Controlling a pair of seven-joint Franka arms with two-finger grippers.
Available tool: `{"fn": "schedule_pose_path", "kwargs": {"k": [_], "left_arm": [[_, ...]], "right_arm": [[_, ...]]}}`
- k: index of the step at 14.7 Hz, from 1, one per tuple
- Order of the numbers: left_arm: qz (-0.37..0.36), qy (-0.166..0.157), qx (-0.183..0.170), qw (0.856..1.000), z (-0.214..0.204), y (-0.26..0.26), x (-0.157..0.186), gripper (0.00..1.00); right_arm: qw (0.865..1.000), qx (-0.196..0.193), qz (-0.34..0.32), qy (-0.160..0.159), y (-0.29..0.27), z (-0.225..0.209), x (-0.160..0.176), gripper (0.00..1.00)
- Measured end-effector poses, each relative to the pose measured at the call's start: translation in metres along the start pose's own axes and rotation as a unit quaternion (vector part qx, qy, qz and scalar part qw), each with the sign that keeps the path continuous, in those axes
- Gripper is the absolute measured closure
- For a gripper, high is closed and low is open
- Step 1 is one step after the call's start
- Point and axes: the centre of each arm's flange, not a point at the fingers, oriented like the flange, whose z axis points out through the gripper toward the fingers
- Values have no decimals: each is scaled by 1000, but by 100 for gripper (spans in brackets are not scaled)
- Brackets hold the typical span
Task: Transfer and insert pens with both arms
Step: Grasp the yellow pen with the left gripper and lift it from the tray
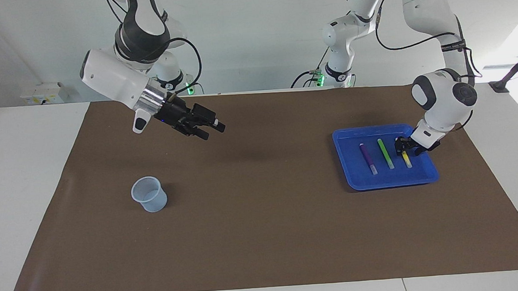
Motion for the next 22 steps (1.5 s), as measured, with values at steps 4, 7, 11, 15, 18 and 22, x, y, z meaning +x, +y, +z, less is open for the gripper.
{"fn": "schedule_pose_path", "kwargs": {"k": [4,7,11,15,18,22], "left_arm": [[-3,3,1,1000,0,0,0,69],[-2,6,1,1000,0,1,1,74],[-1,11,2,1000,-1,2,3,83],[-8,13,3,1000,-3,5,5,83],[-36,-5,-9,999,-25,10,15,83],[-98,-35,-32,994,-105,51,44,83]], "right_arm": [[1000,-2,-19,-7,-11,18,-13,0],[999,-4,-34,-8,-18,29,-22,0],[996,-6,-91,-11,-18,33,-24,0],[990,-11,-141,-24,-19,46,-34,0],[988,-10,-152,-24,-18,45,-34,0],[988,-10,-152,-23,-17,44,-34,0]]}}
